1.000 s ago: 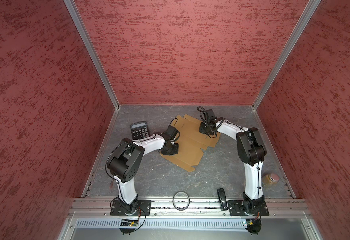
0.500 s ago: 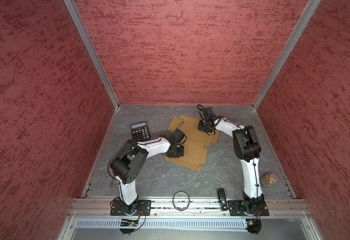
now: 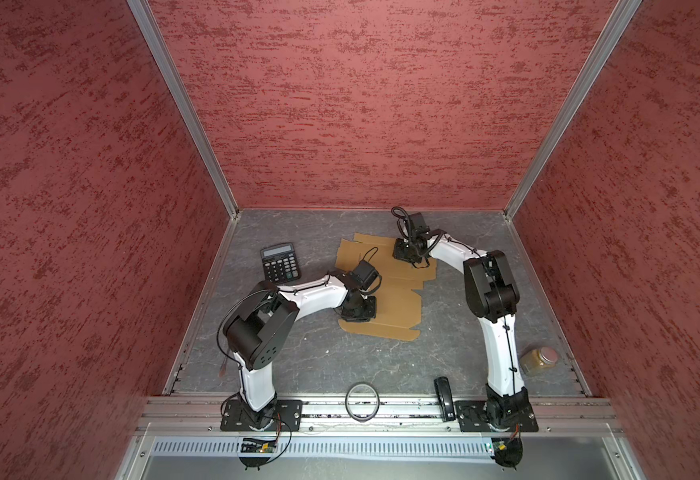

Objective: Fold the paper box

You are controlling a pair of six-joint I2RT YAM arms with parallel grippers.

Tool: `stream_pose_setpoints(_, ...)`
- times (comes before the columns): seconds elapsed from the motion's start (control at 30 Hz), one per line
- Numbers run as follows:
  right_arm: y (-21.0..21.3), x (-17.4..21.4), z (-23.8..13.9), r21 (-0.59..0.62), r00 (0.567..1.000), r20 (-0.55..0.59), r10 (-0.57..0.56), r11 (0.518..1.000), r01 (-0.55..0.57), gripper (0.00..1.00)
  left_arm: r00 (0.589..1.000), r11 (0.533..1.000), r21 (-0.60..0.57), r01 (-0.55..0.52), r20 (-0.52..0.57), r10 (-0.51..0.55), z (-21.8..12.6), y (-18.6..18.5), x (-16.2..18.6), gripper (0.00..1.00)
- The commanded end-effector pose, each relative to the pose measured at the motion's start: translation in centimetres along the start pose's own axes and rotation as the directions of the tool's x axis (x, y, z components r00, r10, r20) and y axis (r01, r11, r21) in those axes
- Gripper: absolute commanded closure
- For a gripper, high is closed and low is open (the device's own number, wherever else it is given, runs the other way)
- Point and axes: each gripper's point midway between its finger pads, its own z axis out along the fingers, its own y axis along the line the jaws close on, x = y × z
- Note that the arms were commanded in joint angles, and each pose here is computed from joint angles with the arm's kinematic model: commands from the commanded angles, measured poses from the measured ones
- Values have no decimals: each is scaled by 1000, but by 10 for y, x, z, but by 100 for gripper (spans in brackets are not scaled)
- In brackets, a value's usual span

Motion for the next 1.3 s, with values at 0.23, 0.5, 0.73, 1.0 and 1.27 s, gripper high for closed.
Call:
stream_pose_setpoints(0.23, 26, -1, -76, -49, 995, 96, -25, 998, 30, 52, 972, 996, 64, 67, 220, -80, -88, 53, -121, 57)
stream_pose_setpoints(0.5, 37, 55, -67, -13, 998, -2, -60, 998, 60, 52, 960, 995, 41, 88, 262, -95, -80, 105, -188, 52)
stream_pose_setpoints(0.73, 47, 92, -47, -43, 995, -78, -61, 997, 58, 52, 962, 996, 33, 79, 261, -85, -57, 124, -218, 49)
stream_pose_setpoints(1.0, 41, 116, -32, -37, 990, -132, -42, 999, 37, 54, 960, 996, 69, 52, 272, -69, -45, 122, -237, 41)
stream_pose_setpoints(1.27, 33, 129, -23, -21, 986, -164, -34, 999, 31, 55, 965, 997, 76, 29, 259, -48, -35, 116, -241, 40)
